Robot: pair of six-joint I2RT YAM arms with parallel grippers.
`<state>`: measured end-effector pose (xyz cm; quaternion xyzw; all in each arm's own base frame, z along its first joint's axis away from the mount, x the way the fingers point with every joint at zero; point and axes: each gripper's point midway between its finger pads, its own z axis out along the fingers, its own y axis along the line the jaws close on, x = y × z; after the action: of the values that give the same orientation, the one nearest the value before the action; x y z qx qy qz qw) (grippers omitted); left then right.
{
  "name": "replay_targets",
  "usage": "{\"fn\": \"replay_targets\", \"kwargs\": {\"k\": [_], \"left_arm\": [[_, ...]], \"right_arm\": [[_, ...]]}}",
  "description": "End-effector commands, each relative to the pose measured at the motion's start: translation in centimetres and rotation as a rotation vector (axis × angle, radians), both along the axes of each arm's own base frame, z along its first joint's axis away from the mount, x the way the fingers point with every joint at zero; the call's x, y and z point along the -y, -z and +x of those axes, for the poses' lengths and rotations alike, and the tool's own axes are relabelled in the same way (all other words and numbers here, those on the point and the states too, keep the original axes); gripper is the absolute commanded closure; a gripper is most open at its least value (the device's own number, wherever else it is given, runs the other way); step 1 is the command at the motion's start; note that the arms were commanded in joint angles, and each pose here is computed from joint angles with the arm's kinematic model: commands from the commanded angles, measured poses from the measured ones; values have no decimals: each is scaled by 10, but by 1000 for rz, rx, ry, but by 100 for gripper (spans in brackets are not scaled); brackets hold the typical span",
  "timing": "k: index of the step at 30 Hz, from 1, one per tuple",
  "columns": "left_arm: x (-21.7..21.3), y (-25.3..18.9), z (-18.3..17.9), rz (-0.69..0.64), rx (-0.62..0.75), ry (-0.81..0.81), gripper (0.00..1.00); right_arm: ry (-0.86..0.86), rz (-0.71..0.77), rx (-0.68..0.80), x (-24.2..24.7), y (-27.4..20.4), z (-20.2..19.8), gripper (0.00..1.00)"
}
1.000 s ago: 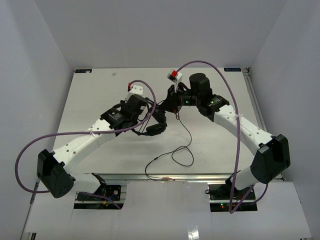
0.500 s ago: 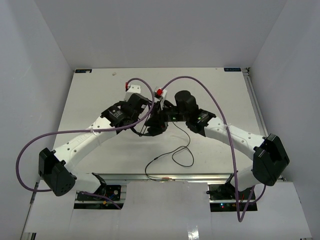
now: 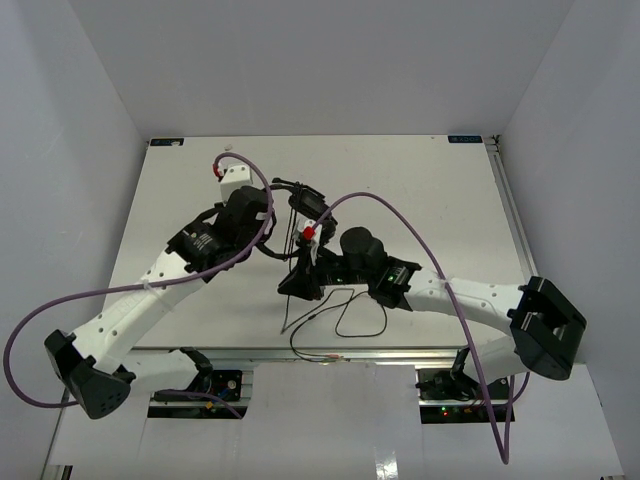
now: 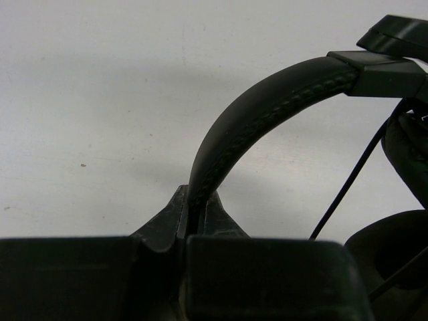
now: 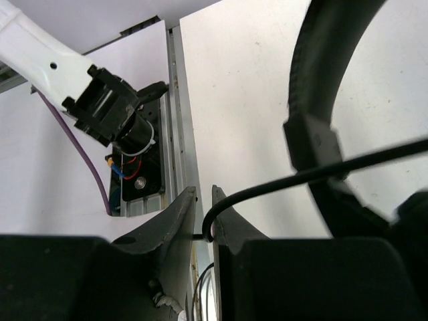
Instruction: Wrap the headphones
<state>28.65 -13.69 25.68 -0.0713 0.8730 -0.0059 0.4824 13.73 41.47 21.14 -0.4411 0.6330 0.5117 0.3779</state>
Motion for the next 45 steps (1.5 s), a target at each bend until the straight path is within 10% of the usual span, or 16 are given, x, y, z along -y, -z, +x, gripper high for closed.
{"fn": "replay_targets", "kwargs": {"k": [1, 29, 40, 45], "left_arm": [[-1, -56, -2, -242, 179, -47, 100], [13, -80, -21, -430, 213, 40, 100], [10, -84, -28, -454, 227, 52, 100], [14, -95, -32, -492, 240, 83, 100]], "right_arm": [[31, 72, 72, -1, -14, -4, 78], [73, 293, 374, -18, -14, 12, 51], [115, 398, 447, -31, -18, 32, 55], [117, 444, 430, -30, -14, 32, 77]]}}
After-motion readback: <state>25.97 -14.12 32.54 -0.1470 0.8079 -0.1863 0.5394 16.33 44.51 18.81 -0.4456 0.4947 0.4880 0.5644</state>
